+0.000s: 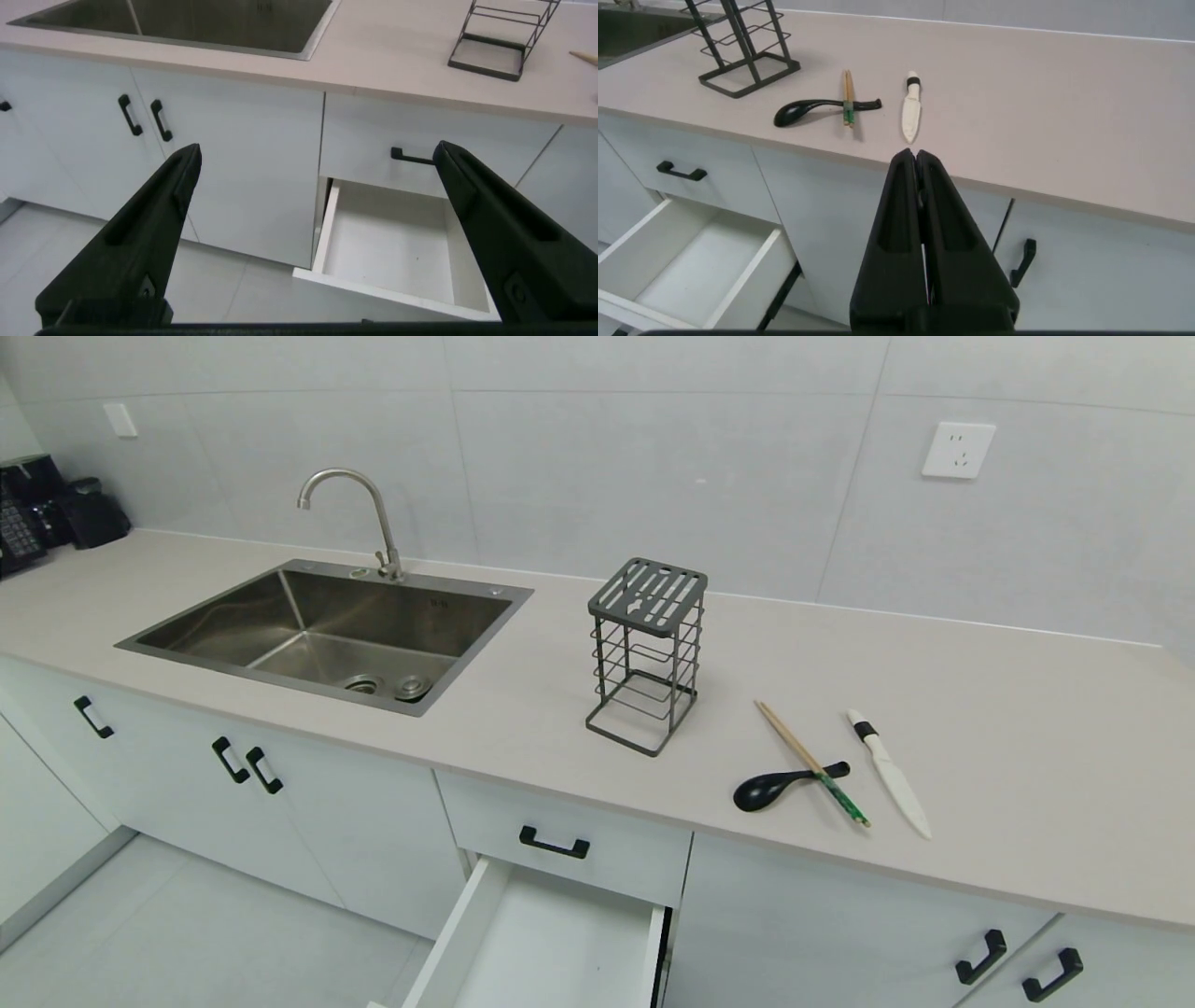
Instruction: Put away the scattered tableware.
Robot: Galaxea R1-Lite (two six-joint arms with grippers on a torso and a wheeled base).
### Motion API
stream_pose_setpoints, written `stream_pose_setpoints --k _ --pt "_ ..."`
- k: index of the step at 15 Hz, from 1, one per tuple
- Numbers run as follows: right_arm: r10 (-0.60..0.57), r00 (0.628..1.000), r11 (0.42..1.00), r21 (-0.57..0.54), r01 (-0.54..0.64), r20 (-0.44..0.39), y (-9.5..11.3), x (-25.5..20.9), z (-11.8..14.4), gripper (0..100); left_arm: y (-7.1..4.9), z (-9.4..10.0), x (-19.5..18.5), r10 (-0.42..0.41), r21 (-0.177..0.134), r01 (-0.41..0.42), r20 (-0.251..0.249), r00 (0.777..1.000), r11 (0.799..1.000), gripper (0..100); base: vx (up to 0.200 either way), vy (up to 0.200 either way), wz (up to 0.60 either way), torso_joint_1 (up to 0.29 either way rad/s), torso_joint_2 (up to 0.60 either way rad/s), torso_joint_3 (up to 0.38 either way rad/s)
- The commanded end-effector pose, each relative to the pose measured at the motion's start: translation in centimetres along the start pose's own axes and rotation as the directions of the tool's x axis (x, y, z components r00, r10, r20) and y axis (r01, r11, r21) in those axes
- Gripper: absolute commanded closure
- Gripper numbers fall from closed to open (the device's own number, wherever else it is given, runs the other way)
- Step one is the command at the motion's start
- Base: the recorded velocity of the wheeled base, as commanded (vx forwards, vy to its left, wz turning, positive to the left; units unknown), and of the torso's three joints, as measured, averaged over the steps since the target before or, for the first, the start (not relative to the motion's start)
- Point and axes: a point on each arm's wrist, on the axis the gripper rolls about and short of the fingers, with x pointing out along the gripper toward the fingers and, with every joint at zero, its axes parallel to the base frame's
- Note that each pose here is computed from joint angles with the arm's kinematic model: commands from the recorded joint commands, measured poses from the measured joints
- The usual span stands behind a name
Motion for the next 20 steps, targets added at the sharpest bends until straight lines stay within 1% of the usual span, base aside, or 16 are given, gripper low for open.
stream_pose_setpoints --k 1,4,5,12,13,15,17,19,20 --pt "0.001 1.0 1.0 0.0 -0.001 0.0 0.0 0.0 0.0 0 0.0 0.0 0.0 0.001 0.0 -0.001 0.0 1.0 1.0 0 0.0 0.0 0.0 0.0 0.0 0.0" --pt "-0.001 1.0 1.0 0.002 0.001 0.0 0.0 0.0 0.0 0 0.0 0.0 0.0 0.004 0.0 -0.004 -0.001 1.0 1.0 0 0.0 0.0 0.0 0.0 0.0 0.0" --pt "-0.001 1.0 1.0 0.002 0.001 0.0 0.0 0.0 0.0 0 0.0 0.0 0.0 0.004 0.0 -0.004 0.0 1.0 1.0 0 0.2 0.0 0.0 0.002 -0.01 -0.002" --pt "0.022 1.0 1.0 -0.001 -0.022 0.0 0.0 0.0 0.0 0 0.0 0.0 0.0 0.004 0.0 -0.004 -0.001 1.0 1.0 0 0.0 0.0 0.0 0.0 0.0 0.0" --pt "0.025 0.999 1.0 -0.003 -0.025 0.033 0.1 0.0 0.3 0 0.0 0.0 0.0 0.004 -0.002 -0.004 -0.001 1.0 1.0 0 0.0 0.0 0.0 0.0 0.0 0.0" --pt "0.033 0.986 0.999 -0.005 -0.033 0.163 0.1 -0.1 1.7 0 0.0 0.0 0.0 0.006 -0.002 -0.006 -0.001 1.0 1.0 0 0.0 0.0 0.0 0.0 0.0 0.0" --pt "0.037 0.98 0.999 -0.005 -0.036 0.196 0.1 -0.2 2.0 0 0.0 0.0 0.0 0.006 -0.003 -0.006 -0.001 1.0 1.0 0 0.0 0.0 0.0 0.0 0.0 0.0" --pt "0.151 0.965 0.988 -0.032 -0.148 0.213 0.3 -0.4 2.5 0 0.0 0.0 0.0 0.007 -0.002 -0.007 -0.003 1.0 1.0 0 0.0 0.0 0.0 0.0 0.0 0.0" --pt "0.186 0.957 0.983 -0.041 -0.182 0.222 0.4 -0.5 2.9 0 0.0 0.0 0.0 0.006 0.0 -0.006 -0.003 1.0 1.0 0 0.0 0.0 0.0 0.0 0.0 0.0"
